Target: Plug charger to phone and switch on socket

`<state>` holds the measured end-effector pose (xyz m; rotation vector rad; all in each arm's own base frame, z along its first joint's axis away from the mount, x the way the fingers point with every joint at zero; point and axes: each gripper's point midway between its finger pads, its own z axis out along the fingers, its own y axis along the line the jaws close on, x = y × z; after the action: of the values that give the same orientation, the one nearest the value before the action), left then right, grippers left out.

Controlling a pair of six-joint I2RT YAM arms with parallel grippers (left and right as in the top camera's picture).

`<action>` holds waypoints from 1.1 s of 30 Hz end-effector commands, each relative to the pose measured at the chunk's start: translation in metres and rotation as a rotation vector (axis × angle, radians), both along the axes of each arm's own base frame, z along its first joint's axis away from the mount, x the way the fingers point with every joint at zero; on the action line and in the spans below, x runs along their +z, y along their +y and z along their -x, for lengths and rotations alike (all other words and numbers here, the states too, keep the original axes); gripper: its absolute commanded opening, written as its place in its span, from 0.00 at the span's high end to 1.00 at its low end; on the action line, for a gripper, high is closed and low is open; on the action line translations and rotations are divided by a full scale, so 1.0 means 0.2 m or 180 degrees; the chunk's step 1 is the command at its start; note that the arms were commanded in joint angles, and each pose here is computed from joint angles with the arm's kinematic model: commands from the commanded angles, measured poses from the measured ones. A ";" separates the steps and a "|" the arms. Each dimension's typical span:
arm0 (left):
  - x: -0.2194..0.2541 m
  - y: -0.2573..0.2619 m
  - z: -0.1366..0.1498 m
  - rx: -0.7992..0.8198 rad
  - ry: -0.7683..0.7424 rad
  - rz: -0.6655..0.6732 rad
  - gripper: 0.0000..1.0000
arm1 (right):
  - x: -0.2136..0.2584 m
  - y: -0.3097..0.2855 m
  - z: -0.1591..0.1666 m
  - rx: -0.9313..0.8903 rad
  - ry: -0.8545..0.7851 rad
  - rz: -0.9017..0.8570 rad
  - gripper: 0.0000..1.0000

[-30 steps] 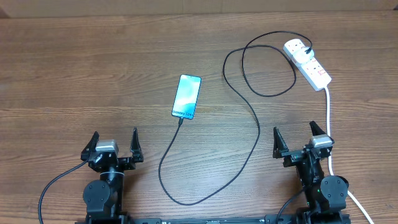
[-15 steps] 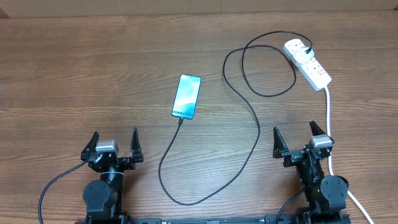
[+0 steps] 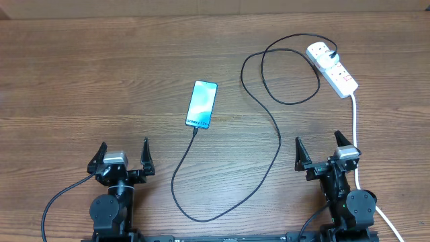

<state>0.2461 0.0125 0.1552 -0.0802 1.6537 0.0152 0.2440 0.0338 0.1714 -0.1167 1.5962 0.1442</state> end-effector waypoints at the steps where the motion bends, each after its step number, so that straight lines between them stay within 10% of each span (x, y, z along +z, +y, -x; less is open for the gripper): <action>1: 0.00 -0.01 0.00 -0.0042 -0.0024 -0.0080 0.00 | 0.00 0.00 0.00 -0.0009 -0.0026 0.0012 0.00; 33: 0.00 -0.01 0.00 -0.0042 -0.0024 -0.0080 0.00 | -0.01 -0.02 0.00 -0.0083 0.0017 -0.0162 0.00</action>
<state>0.2461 0.0125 0.1552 -0.0802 1.6537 0.0152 0.2445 0.0301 0.1708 -0.0403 1.6039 0.1845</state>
